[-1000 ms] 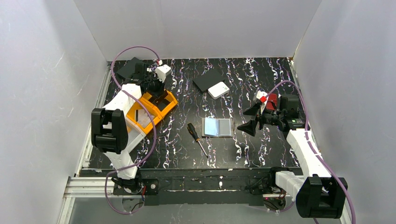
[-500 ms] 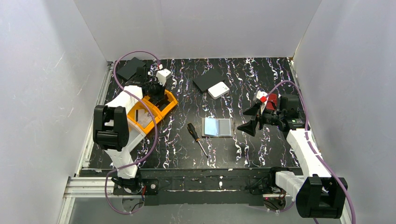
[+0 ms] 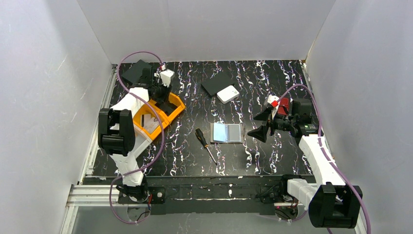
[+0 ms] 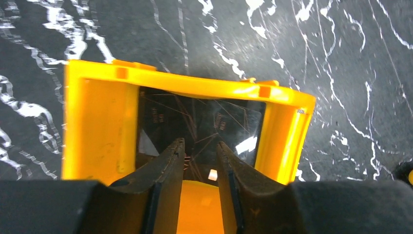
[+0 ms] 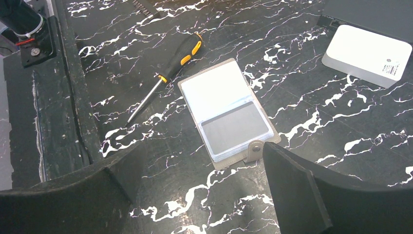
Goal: Take the credit cards out of the card holder
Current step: Place the credit card in the storage box.
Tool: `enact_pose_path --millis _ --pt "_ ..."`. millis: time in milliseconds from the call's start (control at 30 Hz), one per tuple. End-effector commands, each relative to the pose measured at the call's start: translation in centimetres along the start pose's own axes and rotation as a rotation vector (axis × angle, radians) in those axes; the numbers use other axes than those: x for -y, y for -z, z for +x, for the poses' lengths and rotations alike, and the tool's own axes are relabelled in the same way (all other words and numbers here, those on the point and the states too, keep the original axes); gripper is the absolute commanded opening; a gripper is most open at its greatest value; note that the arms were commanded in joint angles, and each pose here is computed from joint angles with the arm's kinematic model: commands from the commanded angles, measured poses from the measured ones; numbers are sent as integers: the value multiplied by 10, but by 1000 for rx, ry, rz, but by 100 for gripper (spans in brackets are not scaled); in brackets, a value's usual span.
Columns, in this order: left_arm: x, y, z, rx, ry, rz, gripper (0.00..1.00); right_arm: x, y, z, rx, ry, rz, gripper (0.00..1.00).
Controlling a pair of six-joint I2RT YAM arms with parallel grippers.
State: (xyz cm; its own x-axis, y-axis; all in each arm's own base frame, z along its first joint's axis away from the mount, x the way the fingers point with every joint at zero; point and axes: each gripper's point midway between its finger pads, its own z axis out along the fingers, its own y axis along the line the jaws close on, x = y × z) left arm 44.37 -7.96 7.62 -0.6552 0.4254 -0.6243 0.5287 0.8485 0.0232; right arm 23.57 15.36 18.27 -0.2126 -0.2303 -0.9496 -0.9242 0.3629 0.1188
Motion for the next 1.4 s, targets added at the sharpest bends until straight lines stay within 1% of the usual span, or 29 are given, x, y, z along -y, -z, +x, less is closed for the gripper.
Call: enact_pose_path --millis 0,67,133,200,233,300,333,400,467,600,733,800,900,1033,1133,1200,1300,1367 --pt "-26 63 -65 181 56 -172 32 -3 3 -6 20 28 -5 99" --pt "-24 97 -88 286 90 -197 35 -3 3 -6 20 31 -2 98" --pt "-13 128 -103 381 130 -184 42 -1 4 -6 18 33 3 98" --pt "4 160 -113 489 171 -152 59 0 4 -5 14 33 12 98" --pt "12 171 -112 533 204 -135 69 1 4 -4 11 33 17 98" --pt "27 191 -109 632 355 -87 91 2 5 -3 9 34 27 98" --pt "36 198 -103 665 403 -47 97 3 5 -3 8 33 31 98" --pt "56 209 -90 690 486 45 98 3 5 -2 7 30 40 98" --pt "82 217 -78 676 527 158 98 5 5 -3 12 14 53 98" --pt "132 220 -44 565 625 387 98 12 6 0 8 -37 111 98" --pt "168 222 -18 486 723 550 98 15 6 2 -1 -45 126 98" --pt "182 220 -8 467 742 580 98 15 6 5 -14 -49 117 98" --pt "214 212 5 418 700 598 98 17 4 11 -38 -67 112 98" --pt "244 190 19 333 658 566 98 26 3 23 -89 -105 133 98" --pt "263 173 20 300 642 531 98 34 2 31 -121 -159 148 97" --pt "279 161 19 267 629 527 98 37 -1 34 -130 -203 145 94" --pt "300 141 15 222 618 525 98 38 -9 41 -148 -272 131 83" --pt "310 123 16 168 612 511 97 36 -17 46 -185 -280 124 76"
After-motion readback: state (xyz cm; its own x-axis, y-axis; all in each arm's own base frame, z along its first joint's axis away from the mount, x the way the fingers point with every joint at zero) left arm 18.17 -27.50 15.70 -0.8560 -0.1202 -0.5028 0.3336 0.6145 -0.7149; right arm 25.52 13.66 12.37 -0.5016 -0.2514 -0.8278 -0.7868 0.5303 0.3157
